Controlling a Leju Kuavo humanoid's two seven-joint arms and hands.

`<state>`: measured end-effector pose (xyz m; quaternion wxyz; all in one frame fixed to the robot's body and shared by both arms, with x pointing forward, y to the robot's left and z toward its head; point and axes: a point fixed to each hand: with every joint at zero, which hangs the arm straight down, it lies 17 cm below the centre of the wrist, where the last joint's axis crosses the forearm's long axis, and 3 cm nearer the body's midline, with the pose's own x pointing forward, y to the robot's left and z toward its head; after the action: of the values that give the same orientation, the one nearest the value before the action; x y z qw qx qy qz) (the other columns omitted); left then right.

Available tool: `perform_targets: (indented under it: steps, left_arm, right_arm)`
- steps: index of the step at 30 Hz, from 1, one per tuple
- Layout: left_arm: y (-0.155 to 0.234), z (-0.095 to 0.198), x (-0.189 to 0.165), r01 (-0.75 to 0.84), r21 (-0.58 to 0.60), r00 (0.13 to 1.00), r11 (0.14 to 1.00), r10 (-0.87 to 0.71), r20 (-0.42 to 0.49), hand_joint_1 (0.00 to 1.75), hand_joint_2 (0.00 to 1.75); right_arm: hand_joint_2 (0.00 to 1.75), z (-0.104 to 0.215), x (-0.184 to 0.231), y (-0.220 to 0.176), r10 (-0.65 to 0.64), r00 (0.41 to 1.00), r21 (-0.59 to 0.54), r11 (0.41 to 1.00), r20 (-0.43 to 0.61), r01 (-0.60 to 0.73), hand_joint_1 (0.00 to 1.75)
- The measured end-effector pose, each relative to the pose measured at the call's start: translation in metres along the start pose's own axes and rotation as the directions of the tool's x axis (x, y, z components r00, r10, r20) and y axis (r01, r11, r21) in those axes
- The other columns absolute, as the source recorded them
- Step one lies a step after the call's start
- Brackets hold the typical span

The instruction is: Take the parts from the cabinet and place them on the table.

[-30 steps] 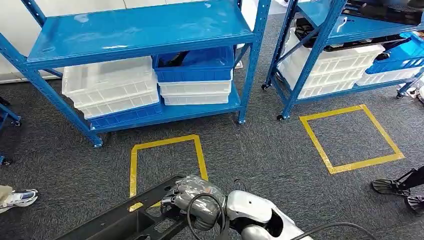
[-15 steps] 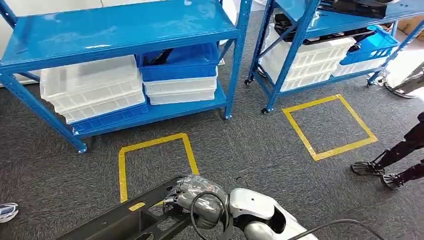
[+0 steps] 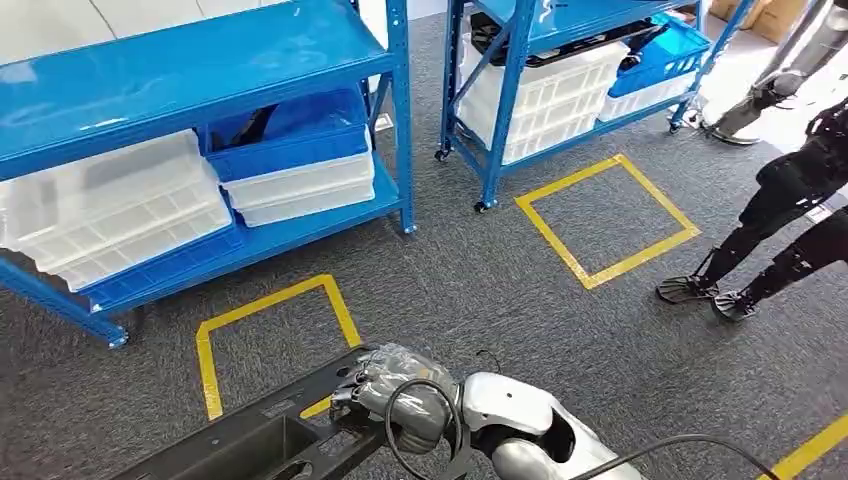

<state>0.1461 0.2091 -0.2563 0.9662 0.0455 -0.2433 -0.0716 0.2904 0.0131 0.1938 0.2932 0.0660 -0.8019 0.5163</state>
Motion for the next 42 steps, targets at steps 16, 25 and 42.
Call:
perform_targets:
  steps: [16, 25, 42]
  left_arm:
    - [0.001, -0.002, 0.005, 0.013, -0.001, 1.000, 1.000, -0.013, 0.010, 0.00, 0.00]
    - [0.001, -0.003, 0.010, 0.021, -0.002, 1.000, 1.000, -0.021, 0.015, 0.00, 0.00]
    - [0.000, -0.002, 0.006, 0.024, -0.003, 1.000, 1.000, -0.024, 0.009, 0.00, 0.00]
  right_arm:
    - [1.75, 0.008, -0.007, -0.002, 0.016, 1.000, -0.007, 1.000, -0.021, -0.016, 1.75]
    - [1.75, 0.009, -0.006, -0.007, 0.025, 0.999, -0.020, 0.999, -0.023, -0.026, 1.75]
    - [1.75, 0.012, -0.004, -0.007, 0.025, 0.999, -0.028, 0.999, -0.027, -0.026, 1.75]
